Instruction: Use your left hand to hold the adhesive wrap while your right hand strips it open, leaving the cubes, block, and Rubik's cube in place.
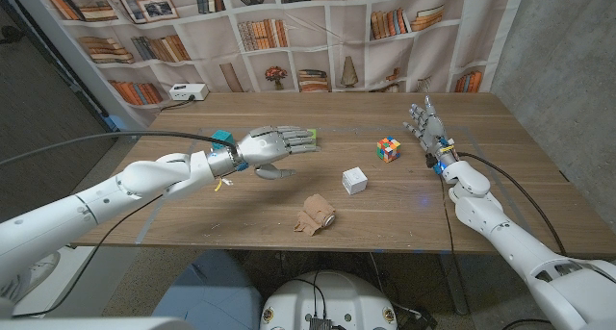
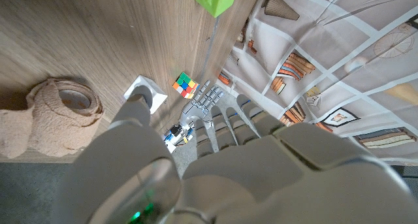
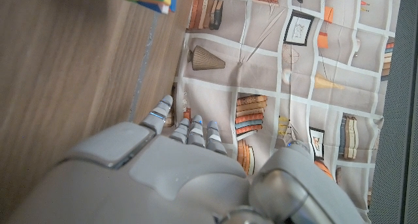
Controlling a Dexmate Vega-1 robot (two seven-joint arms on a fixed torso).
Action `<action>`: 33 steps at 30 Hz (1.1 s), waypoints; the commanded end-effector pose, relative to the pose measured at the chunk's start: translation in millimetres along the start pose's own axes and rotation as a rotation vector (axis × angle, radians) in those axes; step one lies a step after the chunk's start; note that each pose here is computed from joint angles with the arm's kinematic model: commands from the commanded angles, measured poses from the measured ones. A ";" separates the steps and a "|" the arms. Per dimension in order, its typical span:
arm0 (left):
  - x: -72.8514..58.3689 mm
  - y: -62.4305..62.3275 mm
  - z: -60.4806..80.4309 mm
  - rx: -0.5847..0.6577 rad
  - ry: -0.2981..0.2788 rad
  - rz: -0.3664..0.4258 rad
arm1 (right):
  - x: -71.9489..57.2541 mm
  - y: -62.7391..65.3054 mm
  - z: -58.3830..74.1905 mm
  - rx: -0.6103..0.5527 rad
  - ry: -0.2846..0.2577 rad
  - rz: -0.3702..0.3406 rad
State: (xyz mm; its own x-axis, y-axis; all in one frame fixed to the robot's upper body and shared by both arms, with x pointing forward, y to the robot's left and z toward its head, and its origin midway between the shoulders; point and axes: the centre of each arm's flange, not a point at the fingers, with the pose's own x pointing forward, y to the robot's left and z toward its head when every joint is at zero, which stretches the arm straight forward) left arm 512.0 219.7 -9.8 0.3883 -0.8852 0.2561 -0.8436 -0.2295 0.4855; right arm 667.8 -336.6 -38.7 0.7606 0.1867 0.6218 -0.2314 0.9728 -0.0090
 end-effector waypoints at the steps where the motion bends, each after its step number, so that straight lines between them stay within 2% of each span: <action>1: 5.8 -3.6 4.3 0.009 -0.040 0.004 | 3.4 -5.9 -6.4 0.006 0.009 -0.011; 9: 11.5 -4.2 6.0 0.001 -0.066 0.023 | 4.0 -8.7 -7.9 0.009 0.014 -0.020; 19: 14.6 -5.6 7.5 -0.003 -0.095 0.010 | 1.9 -10.7 -12.1 0.015 0.018 -0.029; 33: 20.4 0.8 10.6 0.028 -0.120 0.004 | 0.3 -12.2 -9.9 0.018 -0.001 -0.031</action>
State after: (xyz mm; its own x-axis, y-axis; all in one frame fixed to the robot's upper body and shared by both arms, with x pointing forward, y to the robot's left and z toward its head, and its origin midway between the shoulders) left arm 517.6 203.9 -14.5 0.3454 -0.9216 0.1768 -0.8495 -0.2270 0.4763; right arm 677.9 -345.6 -46.1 0.7737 0.1593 0.6132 -0.2175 0.9758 0.0210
